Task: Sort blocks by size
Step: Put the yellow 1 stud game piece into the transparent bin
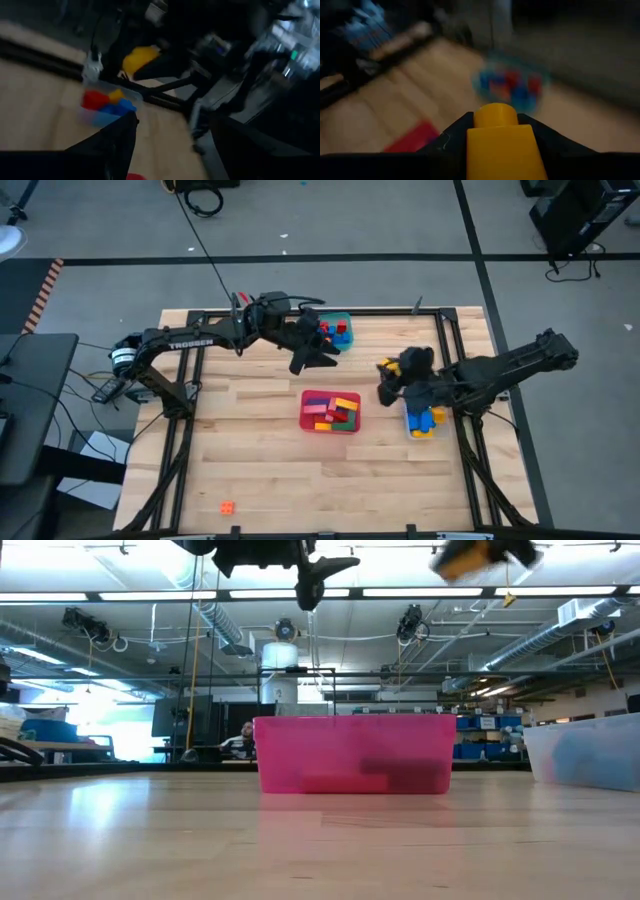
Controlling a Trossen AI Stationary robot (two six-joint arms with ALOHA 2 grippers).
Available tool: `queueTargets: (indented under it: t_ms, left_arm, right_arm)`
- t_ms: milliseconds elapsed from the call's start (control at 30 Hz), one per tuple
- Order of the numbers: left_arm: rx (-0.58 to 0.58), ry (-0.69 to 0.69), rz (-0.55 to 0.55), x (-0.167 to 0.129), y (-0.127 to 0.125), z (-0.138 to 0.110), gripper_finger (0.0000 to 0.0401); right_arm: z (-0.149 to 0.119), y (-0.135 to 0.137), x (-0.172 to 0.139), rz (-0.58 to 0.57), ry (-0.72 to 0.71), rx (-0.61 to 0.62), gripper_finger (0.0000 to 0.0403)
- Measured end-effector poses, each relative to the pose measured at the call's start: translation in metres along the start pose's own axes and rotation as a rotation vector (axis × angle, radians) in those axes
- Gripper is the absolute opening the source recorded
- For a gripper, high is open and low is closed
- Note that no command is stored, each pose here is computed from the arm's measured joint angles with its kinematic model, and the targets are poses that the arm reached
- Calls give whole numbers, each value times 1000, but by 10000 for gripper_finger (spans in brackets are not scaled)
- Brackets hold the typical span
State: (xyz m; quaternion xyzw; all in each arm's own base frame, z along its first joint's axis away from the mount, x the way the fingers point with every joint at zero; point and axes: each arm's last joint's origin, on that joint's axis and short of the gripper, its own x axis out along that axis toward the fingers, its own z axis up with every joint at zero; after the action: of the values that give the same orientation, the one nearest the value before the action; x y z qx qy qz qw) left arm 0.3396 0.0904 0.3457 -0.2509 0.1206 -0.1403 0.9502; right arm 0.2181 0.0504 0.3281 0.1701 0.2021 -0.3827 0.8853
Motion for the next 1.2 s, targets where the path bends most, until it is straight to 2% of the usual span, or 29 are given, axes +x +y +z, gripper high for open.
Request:
queueTargets:
  t_ms: [100, 233, 333, 533, 700, 800, 1000, 1200]
  left_arm:
    - [159, 0, 16, 1, 0, -1, 257]
    - [312, -27, 149, 1, 2, 0, 257]
    - [334, -32, 283, 0, 7, -1, 257]
    - [323, 4, 387, -1, 12, -6, 257]
    - [320, 3, 394, -2, 13, -5, 257]
    - [318, 4, 394, -2, 13, -5, 257]
    - [261, -4, 393, -2, 13, -6, 257]
    - [201, -6, 378, -1, 12, -7, 257]
  right_arm:
    - [-14, -21, -6, -69, 267, 191, 152]
    - [-31, -35, -9, -237, 580, 237, 152]
    - [-45, -37, -6, -317, 763, 213, 152]
    - [-81, -39, 8, -387, 994, 195, 152]
    - [-107, -40, 16, -343, 1019, 200, 159]
    - [-114, -44, 17, -377, 988, 191, 176]
    - [-118, -51, 16, -455, 892, 171, 208]
    - [-118, -57, 12, -505, 877, 118, 231]
